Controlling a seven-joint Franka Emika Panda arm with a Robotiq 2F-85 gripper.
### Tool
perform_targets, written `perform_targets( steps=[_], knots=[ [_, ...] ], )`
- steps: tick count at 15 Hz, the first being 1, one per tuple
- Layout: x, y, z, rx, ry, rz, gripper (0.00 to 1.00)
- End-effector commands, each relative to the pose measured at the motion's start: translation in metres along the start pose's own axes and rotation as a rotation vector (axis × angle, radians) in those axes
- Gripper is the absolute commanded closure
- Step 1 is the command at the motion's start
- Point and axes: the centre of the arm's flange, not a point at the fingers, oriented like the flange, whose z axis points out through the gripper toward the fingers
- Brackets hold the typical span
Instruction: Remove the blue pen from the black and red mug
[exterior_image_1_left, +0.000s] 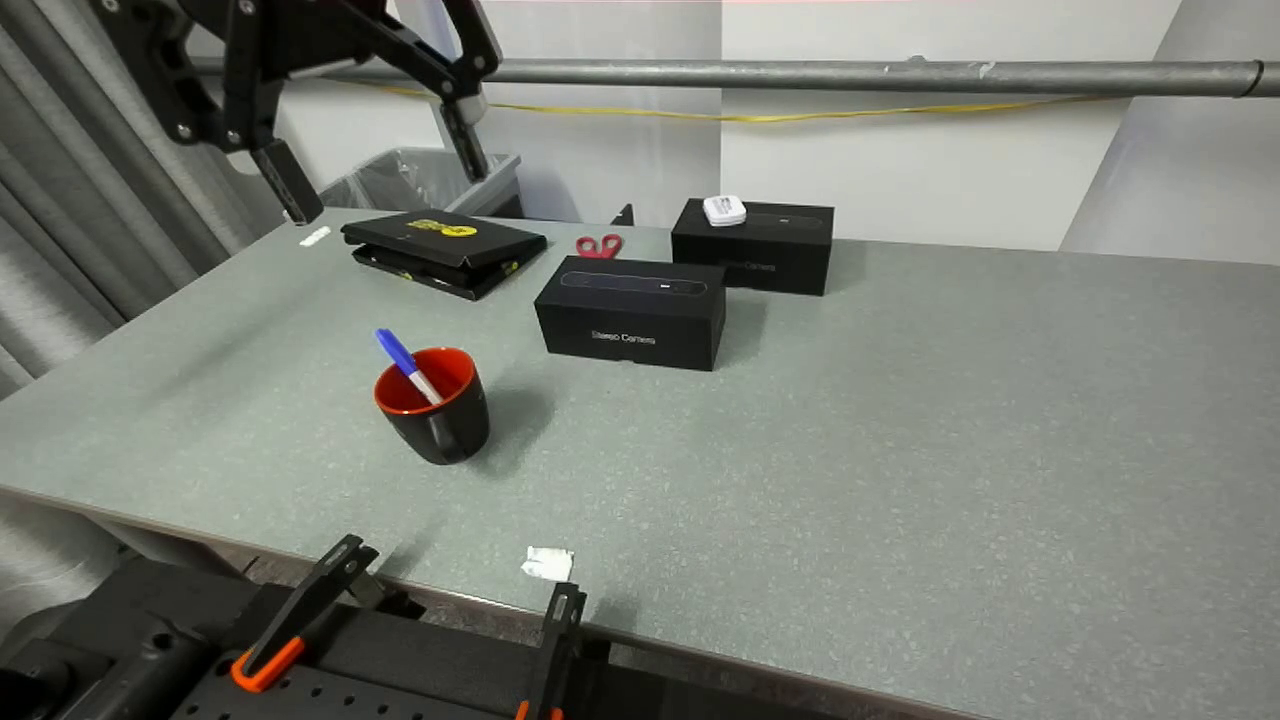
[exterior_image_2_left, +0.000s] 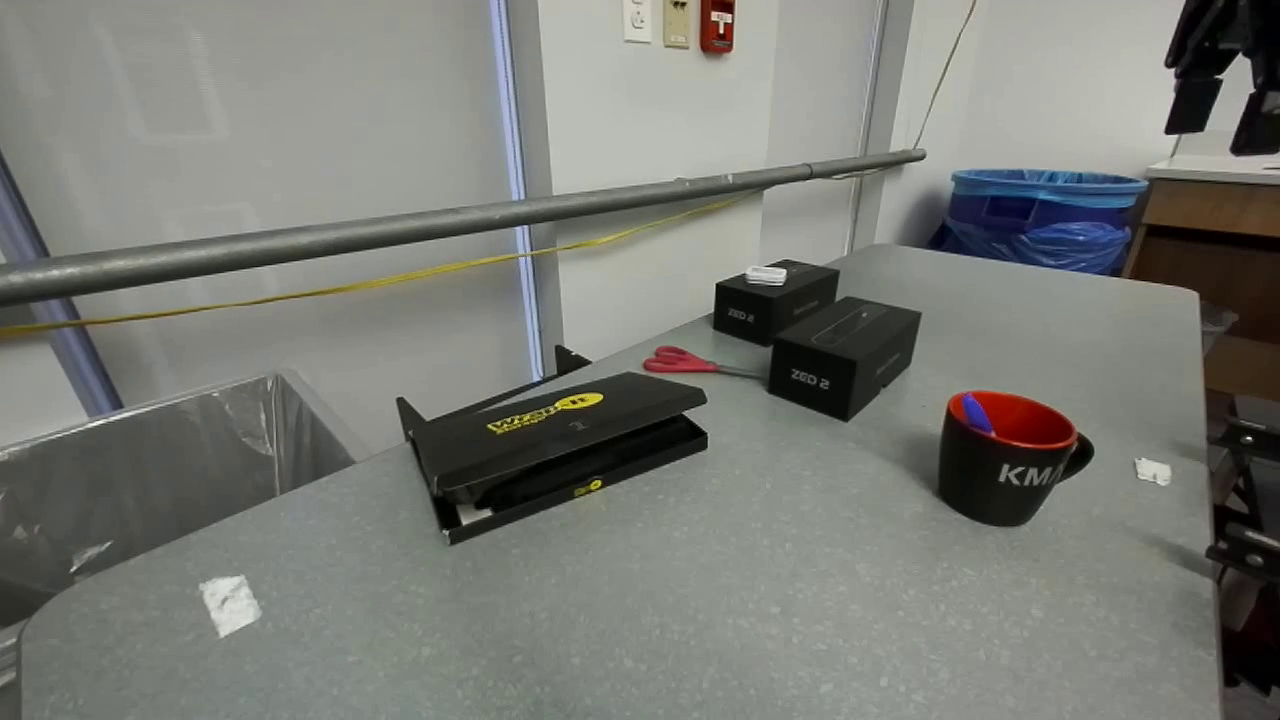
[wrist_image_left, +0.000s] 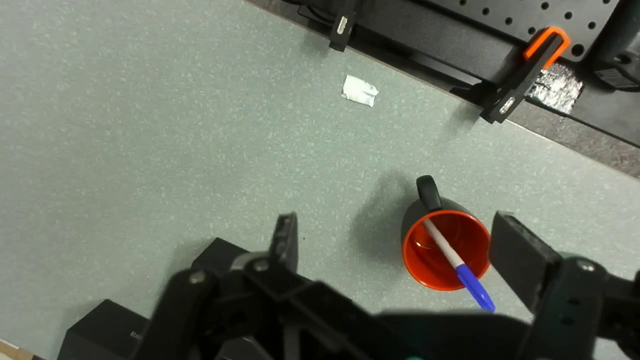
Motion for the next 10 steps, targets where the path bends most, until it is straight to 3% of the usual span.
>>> perform_targets(
  steps=[1,10],
  knots=[
    [0.011,-0.002,0.007,0.013,0.0,-0.01,0.0],
    [0.106,-0.068,0.09,0.086,-0.05,-0.189,0.0]
  ],
)
